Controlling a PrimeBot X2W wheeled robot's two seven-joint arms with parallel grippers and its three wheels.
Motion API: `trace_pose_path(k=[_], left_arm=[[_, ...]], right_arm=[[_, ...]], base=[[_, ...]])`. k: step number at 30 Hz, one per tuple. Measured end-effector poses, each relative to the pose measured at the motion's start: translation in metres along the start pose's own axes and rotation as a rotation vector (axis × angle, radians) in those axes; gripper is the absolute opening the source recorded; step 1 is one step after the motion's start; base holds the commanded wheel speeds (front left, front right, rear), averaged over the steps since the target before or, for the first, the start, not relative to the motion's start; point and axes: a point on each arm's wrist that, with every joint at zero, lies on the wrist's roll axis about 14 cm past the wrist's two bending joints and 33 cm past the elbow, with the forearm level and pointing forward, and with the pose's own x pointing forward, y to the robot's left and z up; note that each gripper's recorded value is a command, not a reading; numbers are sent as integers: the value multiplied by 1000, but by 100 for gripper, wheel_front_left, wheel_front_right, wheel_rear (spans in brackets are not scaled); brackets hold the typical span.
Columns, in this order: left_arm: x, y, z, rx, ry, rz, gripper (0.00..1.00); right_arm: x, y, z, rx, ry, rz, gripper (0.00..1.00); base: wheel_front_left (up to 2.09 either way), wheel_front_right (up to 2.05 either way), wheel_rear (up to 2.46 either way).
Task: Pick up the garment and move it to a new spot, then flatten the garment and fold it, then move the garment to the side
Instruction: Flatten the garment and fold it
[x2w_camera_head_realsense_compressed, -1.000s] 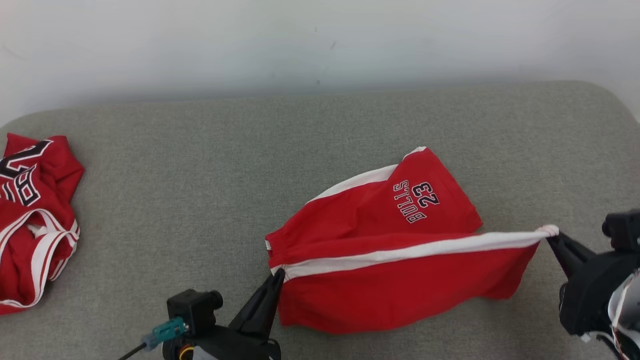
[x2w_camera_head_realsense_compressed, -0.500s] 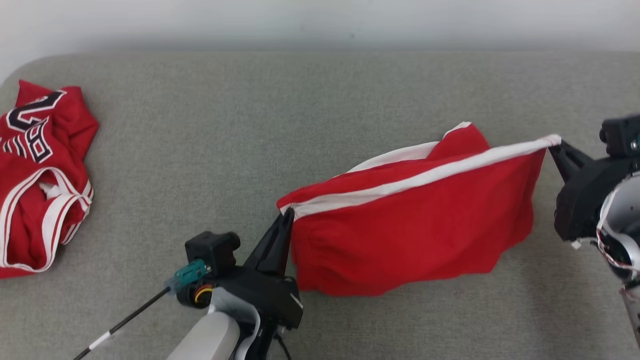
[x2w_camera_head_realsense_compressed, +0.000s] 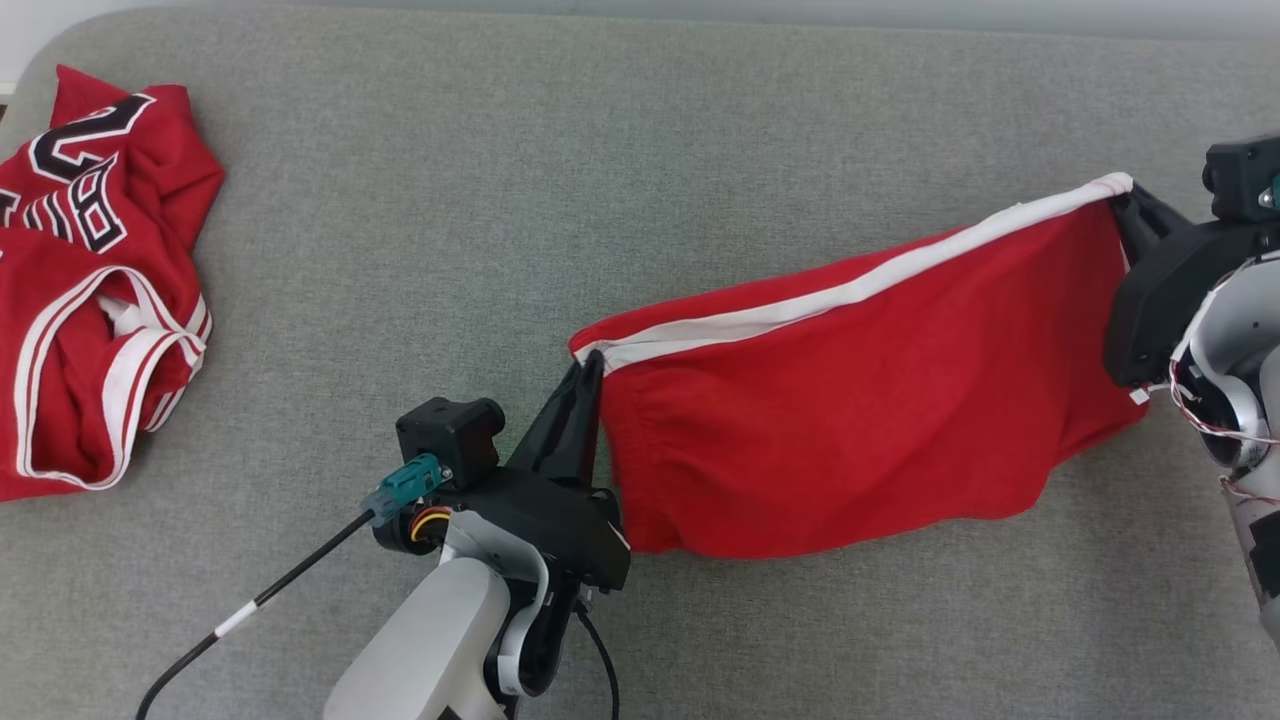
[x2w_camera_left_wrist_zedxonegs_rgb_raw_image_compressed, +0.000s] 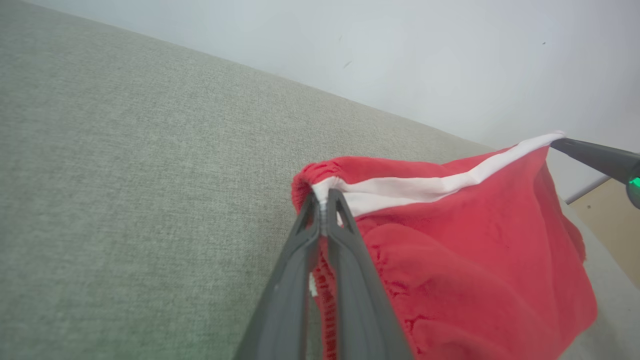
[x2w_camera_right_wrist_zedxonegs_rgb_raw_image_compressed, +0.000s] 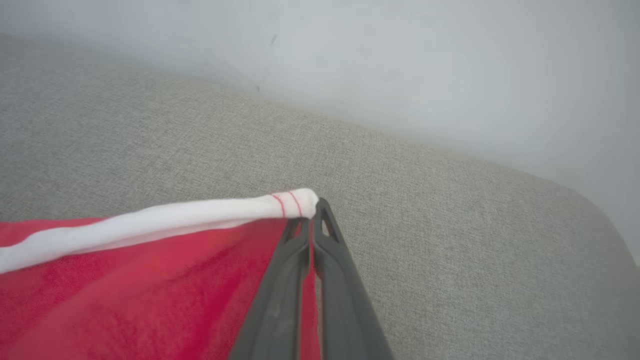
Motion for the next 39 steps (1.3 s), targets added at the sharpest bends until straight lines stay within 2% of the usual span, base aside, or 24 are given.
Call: trace_pose_path(k=[1, 2, 3, 13, 19, 29, 39], left_arm=[[0, 0, -1, 0, -1, -5, 76], [2, 1, -2, 2, 2, -1, 100], [2, 1, -2, 2, 2, -1, 100], [-7, 7, 15, 24, -70, 19, 100], [-38, 28, 36, 90, -147, 88, 100], [-107, 40, 60, 200, -280, 147, 100], [-151, 51, 51, 258, -282, 181, 100]], right_arm=[[3, 0, 1, -6, -3, -2, 20], [8, 6, -4, 1, 6, 9, 67], [8, 6, -4, 1, 6, 9, 100], [-1, 2, 3, 58, -41, 2, 100], [-26, -5, -3, 135, -33, -14, 100], [-60, -7, -20, 236, -21, -24, 100], [-53, -1, -33, 305, 31, -16, 100]], base=[[0, 0, 0], [0, 0, 0], [0, 0, 0], [0, 0, 0], [0, 0, 0], [0, 0, 0], [0, 0, 0]])
